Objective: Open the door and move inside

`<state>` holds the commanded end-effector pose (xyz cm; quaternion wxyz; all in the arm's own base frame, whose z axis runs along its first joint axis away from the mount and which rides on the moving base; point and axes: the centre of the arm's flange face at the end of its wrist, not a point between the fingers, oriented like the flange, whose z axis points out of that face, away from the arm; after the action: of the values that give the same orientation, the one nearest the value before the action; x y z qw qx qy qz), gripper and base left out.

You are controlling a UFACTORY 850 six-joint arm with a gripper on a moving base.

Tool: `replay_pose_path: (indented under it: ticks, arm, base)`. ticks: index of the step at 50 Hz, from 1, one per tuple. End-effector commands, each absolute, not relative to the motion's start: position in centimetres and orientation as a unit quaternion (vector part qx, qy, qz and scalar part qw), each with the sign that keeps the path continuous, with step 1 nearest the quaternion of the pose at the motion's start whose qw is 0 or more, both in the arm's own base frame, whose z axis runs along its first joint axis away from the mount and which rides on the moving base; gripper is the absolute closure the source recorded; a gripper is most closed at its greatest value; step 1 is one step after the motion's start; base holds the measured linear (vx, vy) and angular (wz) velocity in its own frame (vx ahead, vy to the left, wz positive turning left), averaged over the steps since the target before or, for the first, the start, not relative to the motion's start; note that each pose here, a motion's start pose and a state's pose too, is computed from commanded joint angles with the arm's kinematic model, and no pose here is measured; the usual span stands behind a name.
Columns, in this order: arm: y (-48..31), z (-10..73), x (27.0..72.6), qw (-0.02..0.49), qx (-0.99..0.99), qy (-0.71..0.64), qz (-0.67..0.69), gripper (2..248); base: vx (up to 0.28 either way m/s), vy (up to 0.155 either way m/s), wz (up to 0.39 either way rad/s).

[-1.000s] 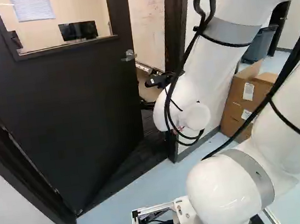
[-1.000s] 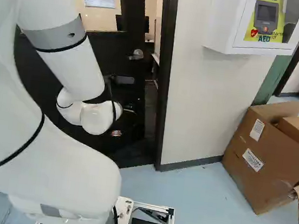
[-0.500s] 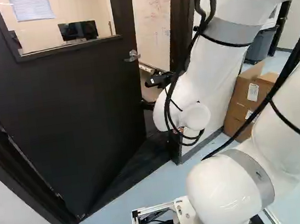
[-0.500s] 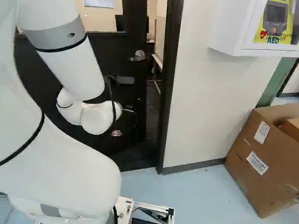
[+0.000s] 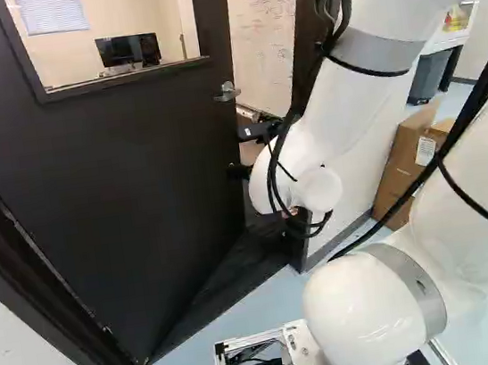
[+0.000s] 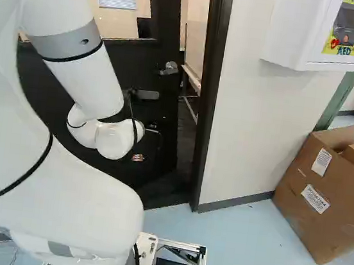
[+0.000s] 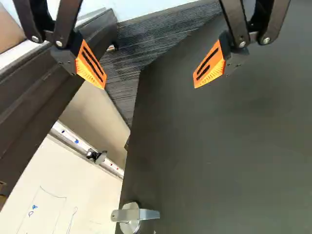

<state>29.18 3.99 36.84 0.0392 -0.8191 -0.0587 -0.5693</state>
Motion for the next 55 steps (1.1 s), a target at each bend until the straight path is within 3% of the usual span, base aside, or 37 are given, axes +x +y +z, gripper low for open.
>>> replay_pose_path:
  ticks: [55]
  arm:
    - [3.99, 36.84, 29.18, 0.039, -0.819, -0.059, -0.569, 3]
  base:
    - [0.065, 0.106, -0.059]
